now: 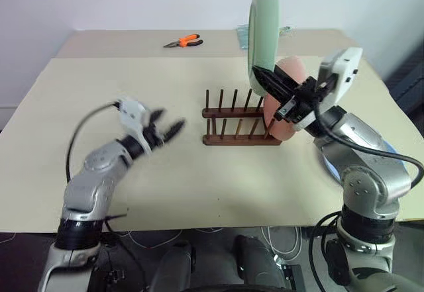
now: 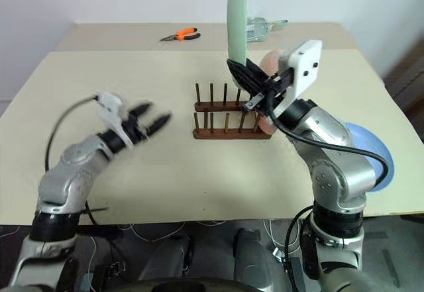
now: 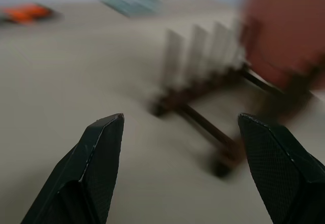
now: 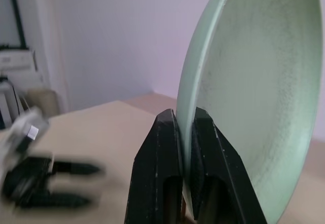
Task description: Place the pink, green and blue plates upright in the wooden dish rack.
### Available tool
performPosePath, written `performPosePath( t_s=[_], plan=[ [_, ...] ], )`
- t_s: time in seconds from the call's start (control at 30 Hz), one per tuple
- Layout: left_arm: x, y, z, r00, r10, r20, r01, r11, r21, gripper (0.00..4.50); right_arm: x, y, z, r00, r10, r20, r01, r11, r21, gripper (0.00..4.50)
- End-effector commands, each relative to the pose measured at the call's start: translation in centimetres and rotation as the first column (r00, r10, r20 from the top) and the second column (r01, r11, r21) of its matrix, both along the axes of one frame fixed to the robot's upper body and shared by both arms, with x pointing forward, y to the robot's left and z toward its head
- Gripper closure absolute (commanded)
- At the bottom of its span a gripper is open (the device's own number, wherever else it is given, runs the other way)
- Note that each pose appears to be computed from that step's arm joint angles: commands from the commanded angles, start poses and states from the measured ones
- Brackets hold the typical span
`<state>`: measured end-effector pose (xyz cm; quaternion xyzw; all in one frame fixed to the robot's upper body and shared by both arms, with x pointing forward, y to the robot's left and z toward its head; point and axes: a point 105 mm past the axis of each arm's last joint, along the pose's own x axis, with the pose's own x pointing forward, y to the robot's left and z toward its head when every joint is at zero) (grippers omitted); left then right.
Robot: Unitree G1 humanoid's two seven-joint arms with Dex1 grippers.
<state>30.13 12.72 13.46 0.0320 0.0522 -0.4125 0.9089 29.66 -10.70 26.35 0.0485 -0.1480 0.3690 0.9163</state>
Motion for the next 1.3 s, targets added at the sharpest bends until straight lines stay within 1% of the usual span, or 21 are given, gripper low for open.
performPosePath(
  t_s=[0.03,0.23,0.4,0.57,0.63,0.67,0.7,0.73,0.77,0.8,0.83,0.9,1.0,1.07,1.13,1.17,1.23,1.3],
  plan=[
    [-1.9,-1.0,0.0,0.991,-0.130,-0.021,0.130,0.991,0.025,0.87,-1.1,0.4,0.7,0.999,0.030,0.009,-0.031,0.999,0.035,4.50],
    [-2.9,-1.9,0.0,0.981,-0.191,-0.029,0.192,0.981,0.030,0.87,-1.1,0.5,0.4,0.996,0.071,-0.053,-0.066,0.993,0.099,4.50],
    [-3.2,-2.6,0.4,0.978,-0.210,-0.011,0.210,0.978,0.022,0.87,-0.6,0.4,-0.3,0.993,0.068,-0.096,-0.059,0.994,0.094,4.50],
    [-3.3,-3.0,0.9,0.976,-0.218,0.011,0.218,0.976,0.012,0.87,0.1,0.4,-1.8,0.987,0.049,-0.154,-0.041,0.997,0.058,4.50],
    [-3.3,-3.1,1.0,0.975,-0.220,0.015,0.220,0.976,0.008,0.80,0.6,0.3,-2.4,0.984,0.033,-0.173,-0.029,0.999,0.030,3.78],
    [-3.4,-3.2,1.0,0.975,-0.220,0.017,0.220,0.975,0.007,0.80,0.7,0.3,-2.5,0.985,0.024,-0.169,-0.022,1.000,0.014,3.55],
    [-3.4,-3.3,1.0,0.975,-0.221,0.017,0.220,0.975,0.006,0.80,0.8,0.4,-2.5,0.987,0.015,-0.158,-0.016,1.000,-0.002,3.15],
    [-3.4,-3.3,1.0,0.975,-0.221,0.017,0.221,0.975,0.006,0.80,0.8,0.4,-2.4,0.989,0.010,-0.150,-0.012,1.000,-0.012,2.59],
    [-3.4,-3.4,1.0,0.975,-0.221,0.017,0.221,0.975,0.005,0.80,0.9,0.4,-2.1,0.992,-0.008,-0.123,0.003,0.999,-0.038,2.15],
    [-3.5,-3.4,1.0,0.975,-0.223,0.016,0.222,0.975,0.004,0.80,1.0,0.4,-1.7,0.997,-0.029,-0.077,0.023,0.997,-0.078,1.60],
    [-3.5,-3.5,1.0,0.974,-0.224,0.016,0.224,0.975,0.004,0.80,0.9,0.5,-1.3,0.999,-0.043,-0.033,0.038,0.992,-0.117,1.16],
    [-3.5,-3.6,0.9,0.974,-0.228,0.014,0.228,0.974,0.005,0.80,0.6,0.6,-0.4,0.997,-0.048,0.057,0.058,0.979,-0.197,1.16],
    [-3.5,-3.8,0.8,0.971,-0.238,0.012,0.237,0.971,0.005,0.80,-0.2,0.2,1.2,0.986,-0.045,0.162,0.089,0.958,-0.274,1.16],
    [-3.4,-4.2,0.7,0.965,-0.262,0.009,0.262,0.965,0.009,0.80,-1.1,-1.3,3.1,0.971,-0.068,0.231,0.140,0.940,-0.311,1.16],
    [-3.3,-4.6,0.5,0.958,-0.286,0.005,0.286,0.958,0.018,0.80,-1.9,-3.1,4.4,0.961,-0.099,0.257,0.183,0.927,-0.328,1.16],
    [-3.3,-4.8,0.3,0.954,-0.300,0.004,0.299,0.954,0.027,0.80,-2.2,-4.4,4.4,0.963,-0.126,0.240,0.205,0.916,-0.345,1.16],
    [-3.2,-5.2,0.0,0.943,-0.331,-0.002,0.331,0.943,0.040,0.80,-2.7,-7.3,3.7,0.959,-0.213,0.188,0.270,0.888,-0.371,0.60],
    [-3.3,-5.8,-0.3,0.929,-0.370,-0.009,0.370,0.928,0.041,0.80,-3.5,-10.1,2.0,0.943,-0.305,0.134,0.333,0.840,-0.428,0.05]
  ],
)
